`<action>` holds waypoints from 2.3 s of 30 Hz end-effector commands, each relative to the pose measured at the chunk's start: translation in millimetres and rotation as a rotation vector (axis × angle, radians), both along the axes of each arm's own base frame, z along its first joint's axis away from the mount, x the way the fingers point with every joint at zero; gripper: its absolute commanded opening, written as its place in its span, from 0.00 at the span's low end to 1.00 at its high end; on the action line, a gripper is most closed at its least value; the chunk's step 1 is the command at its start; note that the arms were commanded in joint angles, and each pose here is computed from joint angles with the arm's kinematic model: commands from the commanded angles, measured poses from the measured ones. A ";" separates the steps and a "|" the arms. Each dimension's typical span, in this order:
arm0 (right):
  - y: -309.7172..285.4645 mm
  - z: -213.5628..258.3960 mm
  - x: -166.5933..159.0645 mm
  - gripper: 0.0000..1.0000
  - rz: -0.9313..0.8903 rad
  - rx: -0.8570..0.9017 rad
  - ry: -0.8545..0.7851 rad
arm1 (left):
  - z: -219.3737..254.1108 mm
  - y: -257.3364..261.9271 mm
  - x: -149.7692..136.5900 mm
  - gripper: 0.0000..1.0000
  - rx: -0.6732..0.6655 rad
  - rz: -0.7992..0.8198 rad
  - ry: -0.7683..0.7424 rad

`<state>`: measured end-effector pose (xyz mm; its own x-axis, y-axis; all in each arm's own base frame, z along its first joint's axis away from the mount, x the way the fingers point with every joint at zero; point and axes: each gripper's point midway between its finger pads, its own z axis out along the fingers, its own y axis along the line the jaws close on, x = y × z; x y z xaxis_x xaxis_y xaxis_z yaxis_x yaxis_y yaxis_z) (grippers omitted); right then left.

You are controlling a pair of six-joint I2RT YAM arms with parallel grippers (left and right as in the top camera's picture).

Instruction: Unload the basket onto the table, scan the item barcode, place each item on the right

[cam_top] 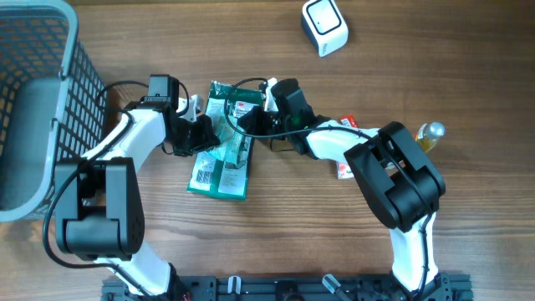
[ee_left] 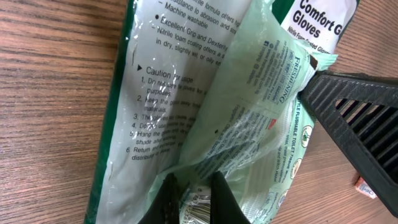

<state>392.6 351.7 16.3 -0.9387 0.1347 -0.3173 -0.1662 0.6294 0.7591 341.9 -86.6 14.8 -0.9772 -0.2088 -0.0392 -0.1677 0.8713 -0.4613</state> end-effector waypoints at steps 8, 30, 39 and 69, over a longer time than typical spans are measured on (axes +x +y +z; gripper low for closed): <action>2.0 64.7 -4.1 0.13 0.081 0.076 -0.120 | 86.4 4.2 40.1 0.04 -0.022 0.043 -0.250; 13.4 31.7 -71.4 0.04 0.221 0.036 0.153 | 28.4 -32.4 62.7 0.04 -0.268 -0.002 -0.177; 16.5 -12.7 -76.7 0.04 0.222 0.000 0.204 | -13.7 -25.3 56.6 0.04 -0.211 0.018 -0.090; 22.3 43.1 -61.2 0.27 0.199 0.050 0.074 | 33.0 9.6 12.8 0.04 0.061 0.067 0.002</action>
<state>322.9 376.1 35.3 -0.9826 -0.0751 -0.1701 -0.1833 0.5465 0.8171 358.3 -78.3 54.1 -0.9432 -0.3317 -0.0175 -0.2848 0.8350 -0.4709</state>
